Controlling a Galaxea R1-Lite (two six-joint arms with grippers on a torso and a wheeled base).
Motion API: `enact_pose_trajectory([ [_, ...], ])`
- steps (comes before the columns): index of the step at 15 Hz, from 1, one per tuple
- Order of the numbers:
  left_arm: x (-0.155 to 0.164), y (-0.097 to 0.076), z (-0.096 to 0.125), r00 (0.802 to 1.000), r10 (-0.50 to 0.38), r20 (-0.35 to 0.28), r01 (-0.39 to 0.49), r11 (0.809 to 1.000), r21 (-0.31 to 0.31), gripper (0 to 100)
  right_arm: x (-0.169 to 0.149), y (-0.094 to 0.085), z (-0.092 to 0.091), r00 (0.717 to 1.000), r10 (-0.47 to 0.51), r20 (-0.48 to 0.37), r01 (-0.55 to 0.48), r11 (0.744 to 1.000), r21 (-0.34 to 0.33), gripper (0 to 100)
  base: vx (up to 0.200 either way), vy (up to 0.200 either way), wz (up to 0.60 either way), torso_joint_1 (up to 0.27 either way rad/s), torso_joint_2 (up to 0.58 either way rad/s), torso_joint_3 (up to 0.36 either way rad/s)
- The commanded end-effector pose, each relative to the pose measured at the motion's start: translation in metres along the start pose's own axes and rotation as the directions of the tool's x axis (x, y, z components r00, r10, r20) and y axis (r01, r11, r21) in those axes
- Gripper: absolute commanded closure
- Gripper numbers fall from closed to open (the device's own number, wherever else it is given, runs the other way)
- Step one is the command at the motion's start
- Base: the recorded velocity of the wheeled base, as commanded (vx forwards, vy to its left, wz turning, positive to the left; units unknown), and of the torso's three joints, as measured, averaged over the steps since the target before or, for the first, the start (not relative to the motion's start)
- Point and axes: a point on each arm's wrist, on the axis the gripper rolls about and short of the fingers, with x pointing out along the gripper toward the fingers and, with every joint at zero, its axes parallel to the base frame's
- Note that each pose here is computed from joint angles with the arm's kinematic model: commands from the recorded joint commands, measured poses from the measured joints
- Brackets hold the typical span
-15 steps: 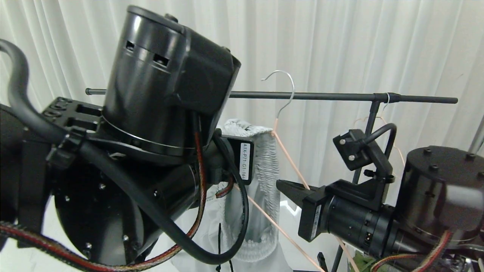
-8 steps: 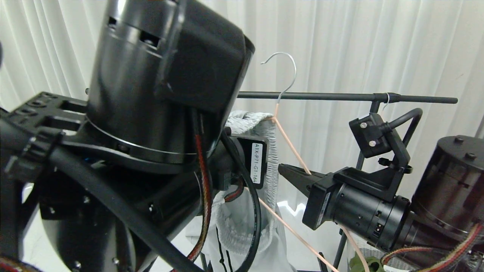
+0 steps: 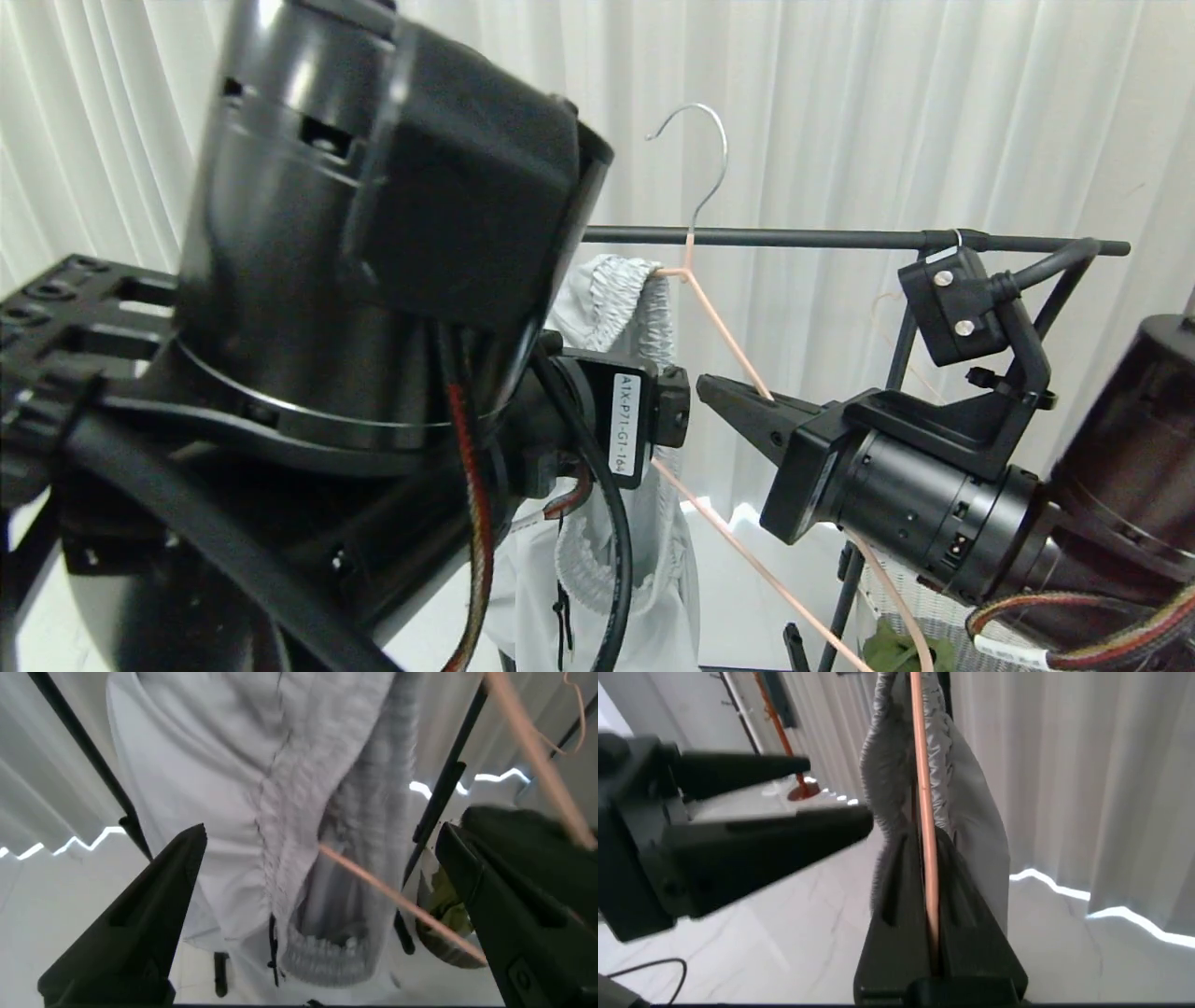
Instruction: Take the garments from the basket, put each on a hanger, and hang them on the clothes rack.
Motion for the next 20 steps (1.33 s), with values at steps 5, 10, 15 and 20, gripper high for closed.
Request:
enact_pose_trajectory([
  [5, -0.034, 0.041, -0.035, 0.999, 0.014, -0.033, -0.012, 0.998, 0.063, 0, -0.014, -0.002, 0.012, 0.999, 0.006, 0.046, -0.004, 0.999, -0.033, 100, 0.0, 0.0, 0.0, 0.0, 0.0, 0.0],
  [10, -0.081, 0.094, -0.028, 0.997, -0.012, 0.08, -0.005, 0.979, 0.203, 0, -0.052, -0.004, -0.004, 0.996, 0.083, 0.035, -0.079, 0.991, -0.104, 100, 0.0, 0.0, 0.0, 0.0, 0.0, 0.0],
  [15, -0.11, 0.123, -0.042, 0.939, -0.332, 0.089, 0.257, 0.85, 0.46, 0, -0.088, 0.004, -0.022, 0.982, 0.186, -0.032, -0.189, 0.975, -0.118, 100, 0.0, 0.0, 0.0, 0.0, 0.0, 0.0],
  [20, -0.102, 0.116, -0.058, 0.848, -0.529, -0.012, 0.465, 0.735, 0.494, 0, -0.113, 0.012, -0.035, 0.954, 0.287, -0.091, -0.296, 0.949, -0.106, 100, 0.0, 0.0, 0.0, 0.0, 0.0, 0.0],
])
